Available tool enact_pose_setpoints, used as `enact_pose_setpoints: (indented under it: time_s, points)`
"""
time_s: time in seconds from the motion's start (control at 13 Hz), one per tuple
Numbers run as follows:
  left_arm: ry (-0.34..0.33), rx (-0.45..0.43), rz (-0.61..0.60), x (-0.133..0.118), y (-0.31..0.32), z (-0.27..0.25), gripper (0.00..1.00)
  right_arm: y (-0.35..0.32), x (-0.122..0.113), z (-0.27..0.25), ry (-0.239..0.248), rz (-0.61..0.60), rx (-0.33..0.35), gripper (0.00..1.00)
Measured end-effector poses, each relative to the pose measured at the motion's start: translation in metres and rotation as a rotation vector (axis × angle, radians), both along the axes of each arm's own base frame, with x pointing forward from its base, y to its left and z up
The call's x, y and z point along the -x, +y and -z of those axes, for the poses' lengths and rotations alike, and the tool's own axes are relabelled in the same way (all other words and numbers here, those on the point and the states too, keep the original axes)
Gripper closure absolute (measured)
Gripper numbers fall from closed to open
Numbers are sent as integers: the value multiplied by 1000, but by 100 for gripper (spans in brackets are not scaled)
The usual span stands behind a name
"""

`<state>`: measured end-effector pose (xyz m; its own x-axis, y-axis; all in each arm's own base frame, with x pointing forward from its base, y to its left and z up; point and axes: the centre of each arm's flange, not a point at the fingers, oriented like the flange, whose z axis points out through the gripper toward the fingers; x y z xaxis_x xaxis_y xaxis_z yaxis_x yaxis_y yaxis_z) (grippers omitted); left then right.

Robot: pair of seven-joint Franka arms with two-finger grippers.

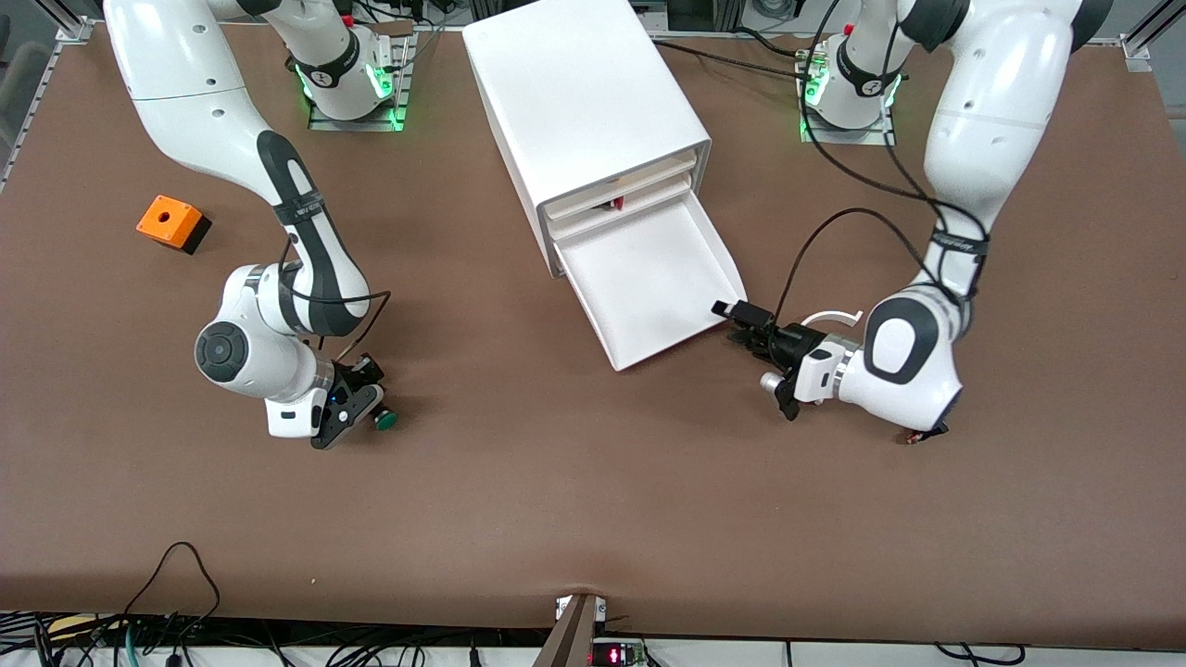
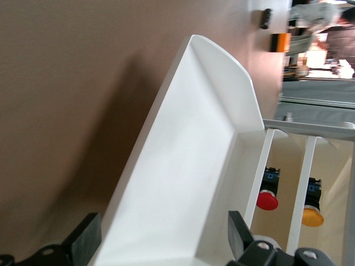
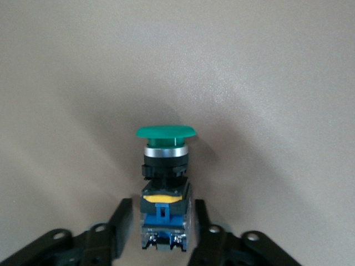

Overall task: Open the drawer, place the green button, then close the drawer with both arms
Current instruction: 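Release the drawer handle and draw the left gripper back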

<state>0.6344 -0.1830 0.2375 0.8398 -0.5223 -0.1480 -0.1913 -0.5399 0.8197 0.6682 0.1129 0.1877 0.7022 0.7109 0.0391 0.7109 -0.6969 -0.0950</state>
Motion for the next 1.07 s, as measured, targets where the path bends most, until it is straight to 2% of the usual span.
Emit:
enact_pose_setpoints:
  time_s: [0.08,0.23,0.31,0.61,0.84,1.0,1.07]
  points:
    - [-8,-90,13,-2,3,-23,0,0,0,0,0,0,0,59]
    - [-42,-268,47,-5,15,-55,0,0,0,1,1,0,0,61]
    - [-50,-342,59,-8,22,-65,0,0,0,1,1,0,0,66]
    - [-86,-550,81,-17,49,-81,0,1,-3,-2,-14,-9,-1,67]
    - [-192,-710,128,-22,69,-132,0,3,-10,-12,-42,-24,-5,67]
    - [-286,-818,162,-16,75,-183,0,3,-16,-22,-65,-26,-8,67]
    - [-328,-845,163,-12,74,-208,0,4,-18,-31,-79,-26,-11,67]
